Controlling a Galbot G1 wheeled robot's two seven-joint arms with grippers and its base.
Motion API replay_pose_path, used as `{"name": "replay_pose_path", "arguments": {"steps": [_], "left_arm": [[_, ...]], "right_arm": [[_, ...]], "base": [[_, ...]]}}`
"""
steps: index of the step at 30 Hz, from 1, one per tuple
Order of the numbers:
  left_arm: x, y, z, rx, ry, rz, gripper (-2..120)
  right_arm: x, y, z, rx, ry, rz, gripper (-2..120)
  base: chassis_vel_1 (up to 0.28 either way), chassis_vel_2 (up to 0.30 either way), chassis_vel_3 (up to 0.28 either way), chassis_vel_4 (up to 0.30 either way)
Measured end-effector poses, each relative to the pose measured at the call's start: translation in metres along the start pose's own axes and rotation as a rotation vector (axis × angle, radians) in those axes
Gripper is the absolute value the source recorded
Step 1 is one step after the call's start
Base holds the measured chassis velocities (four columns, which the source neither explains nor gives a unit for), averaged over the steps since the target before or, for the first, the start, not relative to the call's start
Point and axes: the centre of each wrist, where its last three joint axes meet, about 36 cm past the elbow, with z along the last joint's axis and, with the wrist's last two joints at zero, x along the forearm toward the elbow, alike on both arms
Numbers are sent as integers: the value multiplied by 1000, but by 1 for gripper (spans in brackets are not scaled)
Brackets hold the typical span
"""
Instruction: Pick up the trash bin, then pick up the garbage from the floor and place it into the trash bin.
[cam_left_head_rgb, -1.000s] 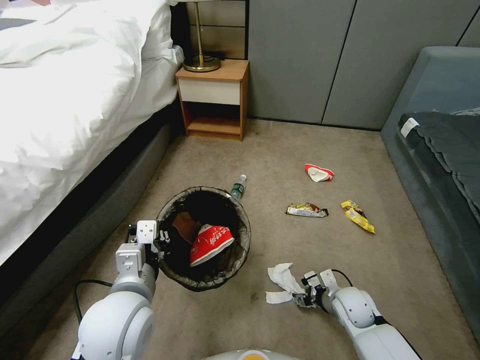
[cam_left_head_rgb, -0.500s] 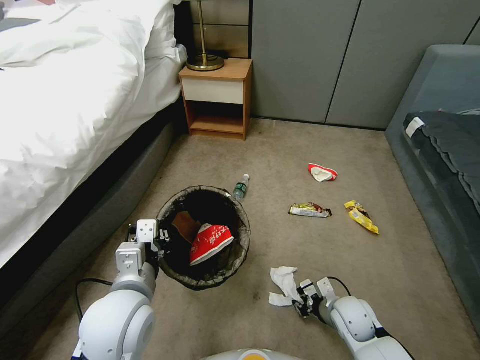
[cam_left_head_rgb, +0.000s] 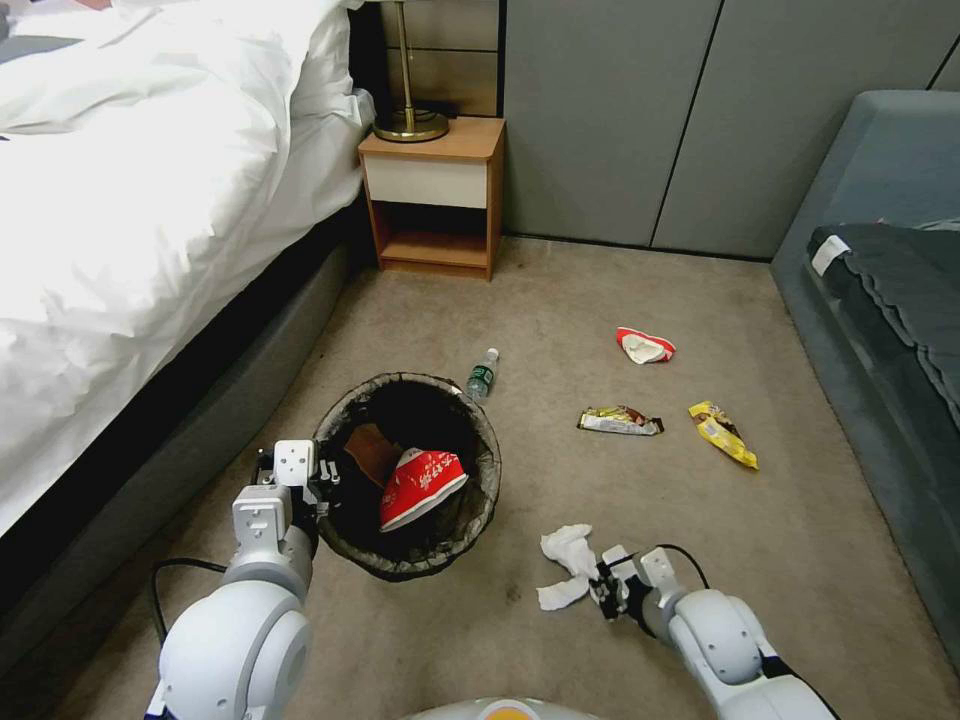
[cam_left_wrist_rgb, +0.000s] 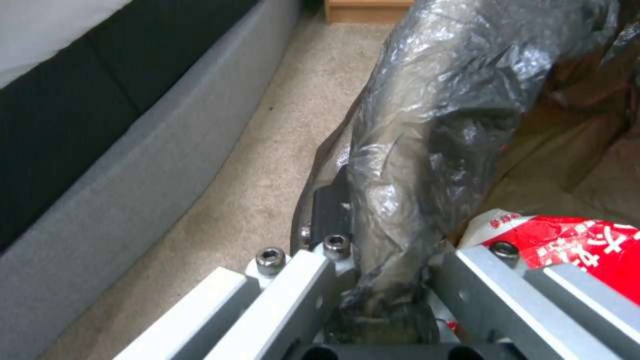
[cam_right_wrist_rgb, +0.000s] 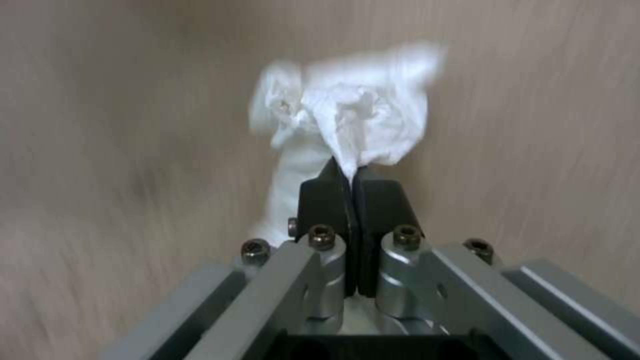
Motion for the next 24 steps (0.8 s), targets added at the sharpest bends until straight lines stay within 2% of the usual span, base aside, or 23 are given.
{"name": "replay_pose_path", "arguments": {"steps": [1, 3, 4, 6, 7, 10, 11, 14, 18, 20, 22, 23, 24], "left_arm": [[0, 0, 0, 0, 0, 0, 0], [0, 0, 0, -1, 0, 1, 0], [0, 0, 0, -1, 0, 1, 0], [0, 0, -1, -1, -2, 1, 0], [0, 0, -1, -1, -2, 1, 0], [0, -2, -1, 0, -2, 8, 0], [0, -2, -1, 0, -2, 8, 0], [0, -2, -1, 0, -3, 10, 0], [0, -2, -2, -3, -4, 11, 0], [0, -2, -2, -4, -4, 12, 0], [1, -2, -2, -6, -4, 14, 0], [1, -2, -2, -8, -4, 15, 0], [1, -2, -2, -8, -4, 15, 0]], "right_arm": [[0, 0, 0, 0, 0, 0, 0], [15, -11, -11, 83, -216, -64, 0], [15, -11, -11, 83, -216, -64, 0], [39, -14, -35, 129, -359, -117, 0], [39, -14, -35, 129, -359, -117, 0], [79, -3, -78, 146, -518, -213, 0], [79, -3, -78, 146, -518, -213, 0], [116, 14, -118, 254, -627, -293, 0], [139, 27, -141, 336, -651, -313, 0], [143, 29, -145, 358, -653, -328, 0], [147, 28, -153, 391, -659, -367, 0], [149, 25, -159, 417, -673, -430, 0], [149, 25, -159, 417, -673, -430, 0]], "base": [[0, 0, 0, 0], [0, 0, 0, 0], [0, 0, 0, 0], [0, 0, 0, 0], [0, 0, 0, 0], [0, 0, 0, 0], [0, 0, 0, 0], [0, 0, 0, 0], [0, 0, 0, 0], [0, 0, 0, 0], [0, 0, 0, 0], [0, 0, 0, 0], [0, 0, 0, 0]]}}
